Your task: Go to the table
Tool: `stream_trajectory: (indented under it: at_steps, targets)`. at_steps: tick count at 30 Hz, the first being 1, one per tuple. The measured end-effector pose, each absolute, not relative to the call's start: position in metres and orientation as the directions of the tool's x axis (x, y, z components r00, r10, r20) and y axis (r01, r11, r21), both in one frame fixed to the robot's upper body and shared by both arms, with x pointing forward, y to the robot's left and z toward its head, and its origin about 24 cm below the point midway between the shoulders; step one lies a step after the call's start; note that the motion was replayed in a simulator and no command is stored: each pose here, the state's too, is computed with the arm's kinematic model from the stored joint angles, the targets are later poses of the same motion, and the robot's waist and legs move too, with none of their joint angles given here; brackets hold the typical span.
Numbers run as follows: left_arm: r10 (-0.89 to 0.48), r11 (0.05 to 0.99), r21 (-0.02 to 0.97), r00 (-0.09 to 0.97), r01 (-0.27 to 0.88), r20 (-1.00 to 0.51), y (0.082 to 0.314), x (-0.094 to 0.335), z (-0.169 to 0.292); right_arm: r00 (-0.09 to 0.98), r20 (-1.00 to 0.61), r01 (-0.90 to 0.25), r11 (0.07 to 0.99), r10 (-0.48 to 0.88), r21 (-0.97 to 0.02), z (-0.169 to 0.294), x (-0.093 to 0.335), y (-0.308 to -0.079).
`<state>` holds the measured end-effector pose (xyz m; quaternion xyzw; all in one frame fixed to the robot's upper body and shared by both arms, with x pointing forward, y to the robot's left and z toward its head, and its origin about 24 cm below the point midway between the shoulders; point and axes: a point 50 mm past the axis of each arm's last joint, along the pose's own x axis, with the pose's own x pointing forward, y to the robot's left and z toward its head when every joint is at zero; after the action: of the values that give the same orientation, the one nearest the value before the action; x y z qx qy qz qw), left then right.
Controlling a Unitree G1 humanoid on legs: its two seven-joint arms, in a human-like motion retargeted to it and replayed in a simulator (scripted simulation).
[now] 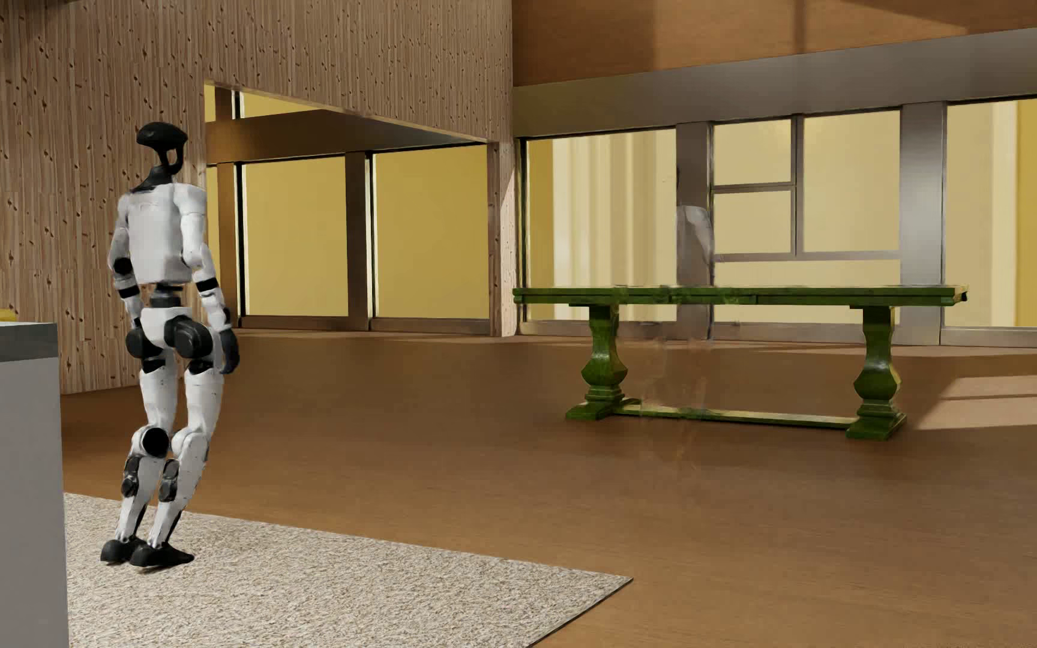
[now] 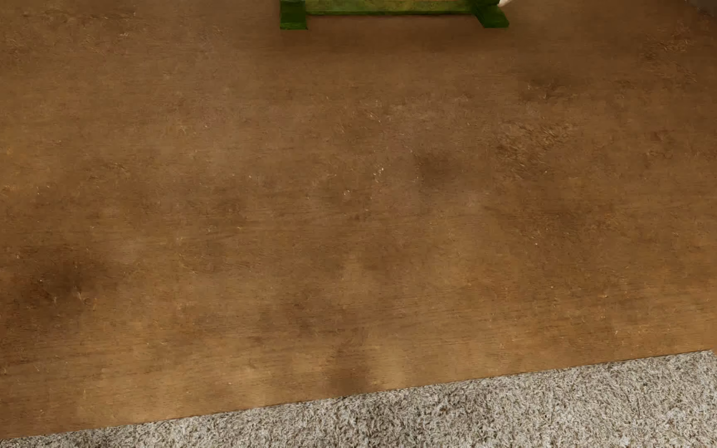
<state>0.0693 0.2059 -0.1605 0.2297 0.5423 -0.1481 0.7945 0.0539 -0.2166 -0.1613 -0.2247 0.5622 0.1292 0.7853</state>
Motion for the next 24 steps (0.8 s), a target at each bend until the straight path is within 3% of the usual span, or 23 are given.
stream_trajectory:
  at_steps: [18, 24]
  targets:
    - [0.038, 0.841, 0.177, 0.271, 0.511, -0.962, 0.214, 0.034, -0.165, 0.302, -0.949, -0.402, 0.89, -0.096, -0.218, -0.159, 0.033, -0.231]
    - [0.057, 0.853, 0.226, 0.345, 0.471, -0.937, 0.222, 0.059, -0.159, 0.117, -0.988, -0.426, 0.893, -0.103, -0.143, -0.164, -0.032, -0.228]
